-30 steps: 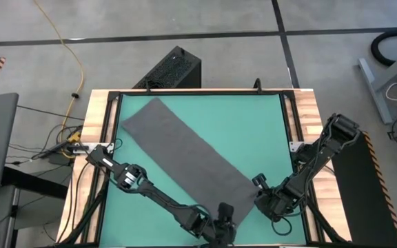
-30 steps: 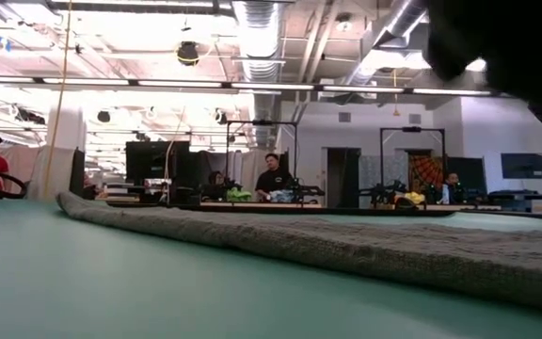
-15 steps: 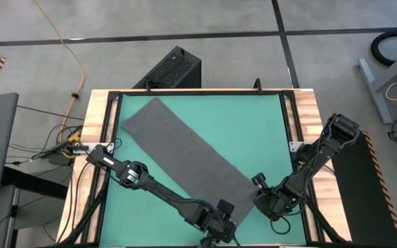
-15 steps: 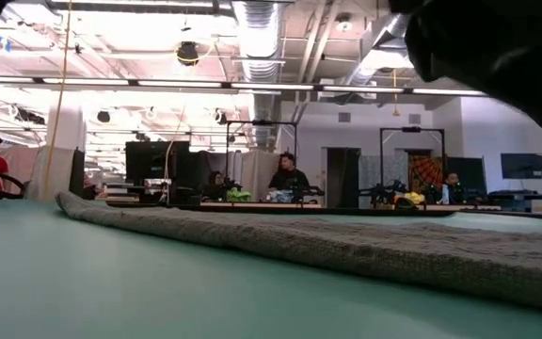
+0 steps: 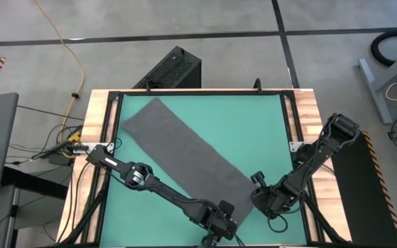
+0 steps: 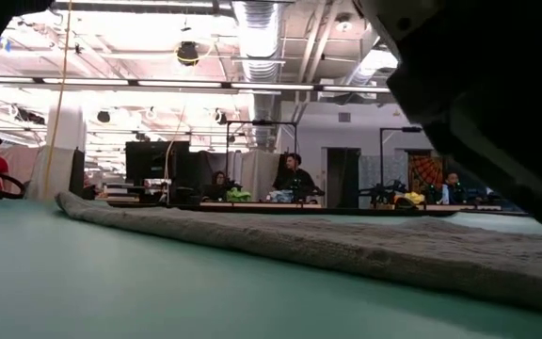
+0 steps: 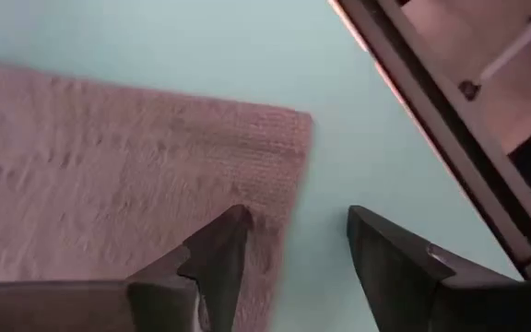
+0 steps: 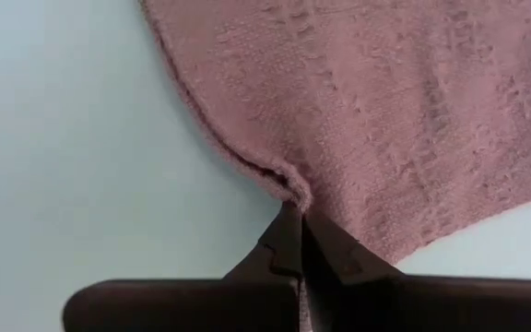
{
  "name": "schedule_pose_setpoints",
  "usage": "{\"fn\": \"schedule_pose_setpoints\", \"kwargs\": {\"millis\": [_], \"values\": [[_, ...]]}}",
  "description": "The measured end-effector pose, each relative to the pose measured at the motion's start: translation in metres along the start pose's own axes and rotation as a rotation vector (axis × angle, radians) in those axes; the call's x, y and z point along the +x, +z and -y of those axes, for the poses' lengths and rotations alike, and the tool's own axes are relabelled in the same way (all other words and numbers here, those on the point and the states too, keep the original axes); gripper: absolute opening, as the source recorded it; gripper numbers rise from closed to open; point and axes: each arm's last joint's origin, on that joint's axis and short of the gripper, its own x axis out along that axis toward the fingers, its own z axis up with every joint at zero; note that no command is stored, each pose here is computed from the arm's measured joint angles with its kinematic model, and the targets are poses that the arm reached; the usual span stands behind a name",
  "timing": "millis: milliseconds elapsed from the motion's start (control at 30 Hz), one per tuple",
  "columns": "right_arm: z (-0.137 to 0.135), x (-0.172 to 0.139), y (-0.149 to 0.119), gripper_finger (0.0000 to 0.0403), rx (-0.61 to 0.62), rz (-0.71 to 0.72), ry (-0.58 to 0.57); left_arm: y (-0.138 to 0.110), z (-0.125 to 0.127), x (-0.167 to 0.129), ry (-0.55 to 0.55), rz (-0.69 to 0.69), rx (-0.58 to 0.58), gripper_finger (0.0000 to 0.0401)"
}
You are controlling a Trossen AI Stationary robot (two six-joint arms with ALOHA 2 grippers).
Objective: Roll towel into tight, uniform cylinder
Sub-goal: Roll the gray towel
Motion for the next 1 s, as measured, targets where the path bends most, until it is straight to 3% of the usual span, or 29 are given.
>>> {"fn": "schedule_pose_setpoints", "kwargs": {"millis": [100, 333, 633, 800, 1000], "values": [[0.001, 0.000, 0.000, 0.0018, 0.004, -0.001, -0.001, -0.003, -0.001, 0.003, 0.013, -0.016, -0.016, 0.0141], [-0.003, -0.001, -0.001, 0.0018, 0.035, -0.009, 0.034, -0.004, -0.011, 0.006, 0.055, -0.009, -0.143, 0.0012], [-0.025, -0.007, -0.010, 0.0018, 0.041, -0.037, 0.121, 0.011, -0.004, -0.008, 0.052, 0.098, -0.311, 0.0000], [-0.026, -0.007, -0.005, 0.0017, 0.094, -0.038, 0.227, 0.024, 0.023, -0.017, 0.066, 0.219, -0.410, 0.0000], [-0.019, -0.008, 0.001, 0.0016, 0.114, -0.044, 0.366, 0.029, 0.055, -0.028, 0.199, 0.313, -0.531, 0.0000]]}}
